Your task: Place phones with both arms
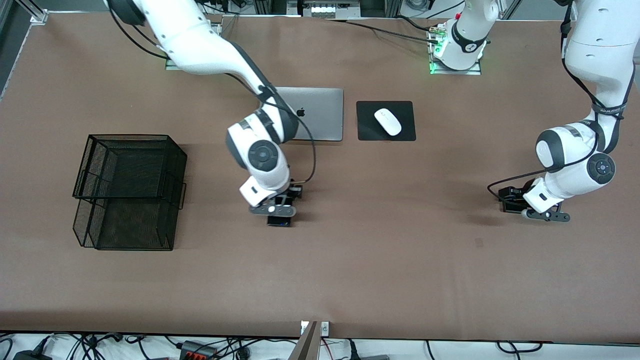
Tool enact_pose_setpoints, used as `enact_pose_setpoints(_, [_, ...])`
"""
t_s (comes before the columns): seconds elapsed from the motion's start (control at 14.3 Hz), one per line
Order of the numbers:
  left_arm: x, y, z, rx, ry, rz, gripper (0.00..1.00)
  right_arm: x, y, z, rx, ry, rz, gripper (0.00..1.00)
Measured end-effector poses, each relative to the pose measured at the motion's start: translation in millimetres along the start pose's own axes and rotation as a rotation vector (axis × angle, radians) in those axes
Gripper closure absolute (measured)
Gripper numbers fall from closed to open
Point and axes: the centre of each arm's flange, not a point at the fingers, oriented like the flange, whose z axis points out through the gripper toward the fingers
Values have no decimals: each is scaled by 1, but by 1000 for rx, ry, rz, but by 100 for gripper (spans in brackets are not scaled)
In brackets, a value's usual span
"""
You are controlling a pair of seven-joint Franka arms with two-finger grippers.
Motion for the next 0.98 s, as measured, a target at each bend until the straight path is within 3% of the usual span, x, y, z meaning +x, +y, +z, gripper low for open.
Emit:
enact_pose_setpoints(0.28, [0,-1,0,3,7,15,0,36,77,-77,-24,-33,19,20])
enact_pose_setpoints(0.63, [-1,-3,1,5,10,41,0,55,189,-116,-77,-181,-42,20])
enact_pose_setpoints(0.98, [-3,-10,9,10,15,43,0,56,309,-140,-55,-277,-98,20])
